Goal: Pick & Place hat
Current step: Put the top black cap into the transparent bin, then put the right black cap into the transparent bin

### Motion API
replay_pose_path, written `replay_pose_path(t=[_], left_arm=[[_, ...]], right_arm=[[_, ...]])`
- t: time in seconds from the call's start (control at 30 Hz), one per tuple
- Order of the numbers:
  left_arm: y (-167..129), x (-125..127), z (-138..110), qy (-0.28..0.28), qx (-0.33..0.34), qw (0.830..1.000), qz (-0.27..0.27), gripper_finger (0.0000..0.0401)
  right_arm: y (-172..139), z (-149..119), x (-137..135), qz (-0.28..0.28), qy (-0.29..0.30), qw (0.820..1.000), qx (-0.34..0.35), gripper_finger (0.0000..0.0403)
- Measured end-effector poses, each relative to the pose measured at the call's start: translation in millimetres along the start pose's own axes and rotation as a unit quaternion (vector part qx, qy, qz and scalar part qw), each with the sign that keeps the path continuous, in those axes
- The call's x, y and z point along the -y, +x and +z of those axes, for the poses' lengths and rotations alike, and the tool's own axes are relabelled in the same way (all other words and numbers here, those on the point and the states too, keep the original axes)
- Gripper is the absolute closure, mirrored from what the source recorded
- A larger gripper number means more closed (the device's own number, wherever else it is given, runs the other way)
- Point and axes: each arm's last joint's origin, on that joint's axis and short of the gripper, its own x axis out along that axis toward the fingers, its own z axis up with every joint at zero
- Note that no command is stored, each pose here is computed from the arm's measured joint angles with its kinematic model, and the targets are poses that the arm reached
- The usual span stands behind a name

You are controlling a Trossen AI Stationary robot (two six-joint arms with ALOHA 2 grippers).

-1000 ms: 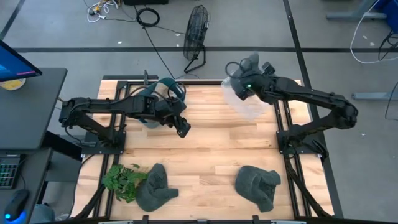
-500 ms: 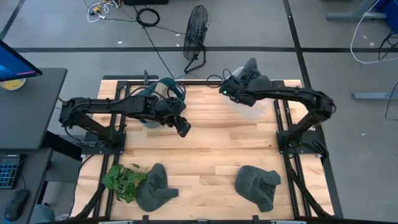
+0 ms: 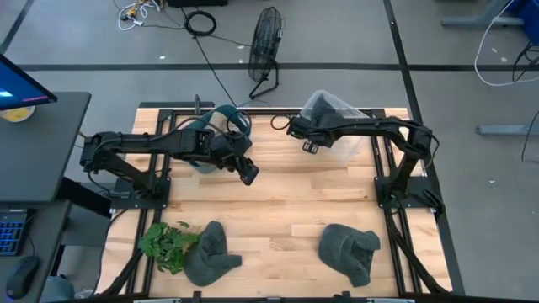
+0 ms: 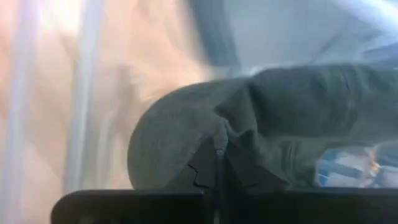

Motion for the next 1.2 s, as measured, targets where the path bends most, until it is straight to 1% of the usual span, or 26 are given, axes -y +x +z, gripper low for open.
replay_pose_path(t=[0.07,0.13,0.4,0.5,0.6,0.67,0.77,0.93,1.03,1.2], left_arm=[[0,0,0,0.000,0.001,1.000,-0.001,0.0263],[0,0,0,0.000,0.001,1.000,0.000,0.0263],[0,0,1,-0.001,0.003,1.000,-0.001,0.0263],[0,0,1,-0.001,0.003,1.000,-0.002,0.0263],[0,0,1,-0.001,0.003,1.000,-0.002,0.0263],[0,0,1,-0.001,0.003,1.000,-0.002,0.0263],[0,0,1,-0.001,0.003,1.000,-0.002,0.0263],[0,0,1,-0.001,0.003,1.000,-0.002,0.0263],[0,0,1,-0.001,0.004,1.000,-0.003,0.0263],[0,0,1,-0.001,0.003,1.000,-0.003,0.0263]], right_arm=[[2,0,-2,0.024,-0.008,1.000,-0.002,0.0392],[2,0,-1,0.034,-0.014,0.999,-0.001,0.0389],[6,-3,6,0.027,-0.022,0.999,-0.013,0.0375],[7,-7,7,0.031,-0.032,0.999,-0.029,0.0360],[5,-13,7,0.058,-0.047,0.996,-0.050,0.0337],[1,-16,9,0.071,-0.043,0.995,-0.056,0.0318],[-7,-19,15,0.085,-0.033,0.995,-0.048,0.0286],[-22,-24,26,0.138,-0.012,0.990,-0.021,0.0245],[-29,-28,35,0.153,0.004,0.988,-0.007,0.0238],[-42,-35,52,0.148,0.018,0.988,0.023,0.0241]])
